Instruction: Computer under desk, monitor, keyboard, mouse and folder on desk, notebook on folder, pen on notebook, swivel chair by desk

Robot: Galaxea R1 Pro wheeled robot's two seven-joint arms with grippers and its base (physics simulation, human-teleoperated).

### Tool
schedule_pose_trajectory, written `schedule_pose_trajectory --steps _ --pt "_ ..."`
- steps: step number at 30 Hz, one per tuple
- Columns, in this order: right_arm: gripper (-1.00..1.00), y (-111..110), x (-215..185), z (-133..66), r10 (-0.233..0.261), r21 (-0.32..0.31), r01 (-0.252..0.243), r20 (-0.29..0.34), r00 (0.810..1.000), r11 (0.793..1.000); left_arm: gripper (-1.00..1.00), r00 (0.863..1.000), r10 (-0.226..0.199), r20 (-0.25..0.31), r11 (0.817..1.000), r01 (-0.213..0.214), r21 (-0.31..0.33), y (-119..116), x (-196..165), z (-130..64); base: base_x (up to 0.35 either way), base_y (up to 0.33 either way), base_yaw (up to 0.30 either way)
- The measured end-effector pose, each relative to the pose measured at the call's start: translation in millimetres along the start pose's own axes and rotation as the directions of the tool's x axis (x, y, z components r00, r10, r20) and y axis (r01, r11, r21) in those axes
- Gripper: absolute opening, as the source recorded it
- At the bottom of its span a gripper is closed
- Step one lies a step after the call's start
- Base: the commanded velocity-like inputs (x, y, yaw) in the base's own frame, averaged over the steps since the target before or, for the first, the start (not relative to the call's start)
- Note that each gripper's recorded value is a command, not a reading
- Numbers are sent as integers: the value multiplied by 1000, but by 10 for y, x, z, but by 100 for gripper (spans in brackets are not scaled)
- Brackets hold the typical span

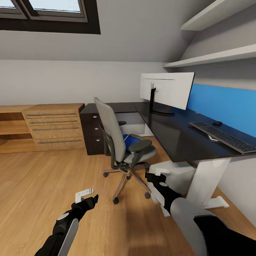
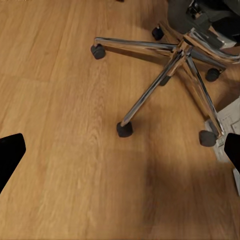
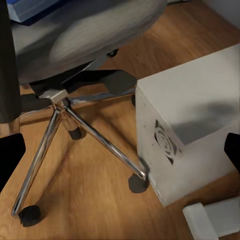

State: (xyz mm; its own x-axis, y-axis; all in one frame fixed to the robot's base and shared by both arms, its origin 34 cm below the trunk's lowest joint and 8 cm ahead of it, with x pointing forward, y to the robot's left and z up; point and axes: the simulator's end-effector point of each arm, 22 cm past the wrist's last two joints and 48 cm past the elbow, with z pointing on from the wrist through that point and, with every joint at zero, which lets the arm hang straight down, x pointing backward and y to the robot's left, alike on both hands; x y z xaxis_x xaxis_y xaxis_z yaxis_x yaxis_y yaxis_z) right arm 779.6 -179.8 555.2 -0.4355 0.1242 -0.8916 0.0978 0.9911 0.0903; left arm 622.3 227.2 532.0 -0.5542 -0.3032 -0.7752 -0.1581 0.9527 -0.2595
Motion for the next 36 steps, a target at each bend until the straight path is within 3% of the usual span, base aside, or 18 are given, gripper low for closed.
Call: schedule_pose_trajectory --steps 36 --pt "100 28 -5 -5 -4 -4 4 3 1000 1000 100 1000 -1 1 1000 1 -2 12 -4 -1 106 0 0"
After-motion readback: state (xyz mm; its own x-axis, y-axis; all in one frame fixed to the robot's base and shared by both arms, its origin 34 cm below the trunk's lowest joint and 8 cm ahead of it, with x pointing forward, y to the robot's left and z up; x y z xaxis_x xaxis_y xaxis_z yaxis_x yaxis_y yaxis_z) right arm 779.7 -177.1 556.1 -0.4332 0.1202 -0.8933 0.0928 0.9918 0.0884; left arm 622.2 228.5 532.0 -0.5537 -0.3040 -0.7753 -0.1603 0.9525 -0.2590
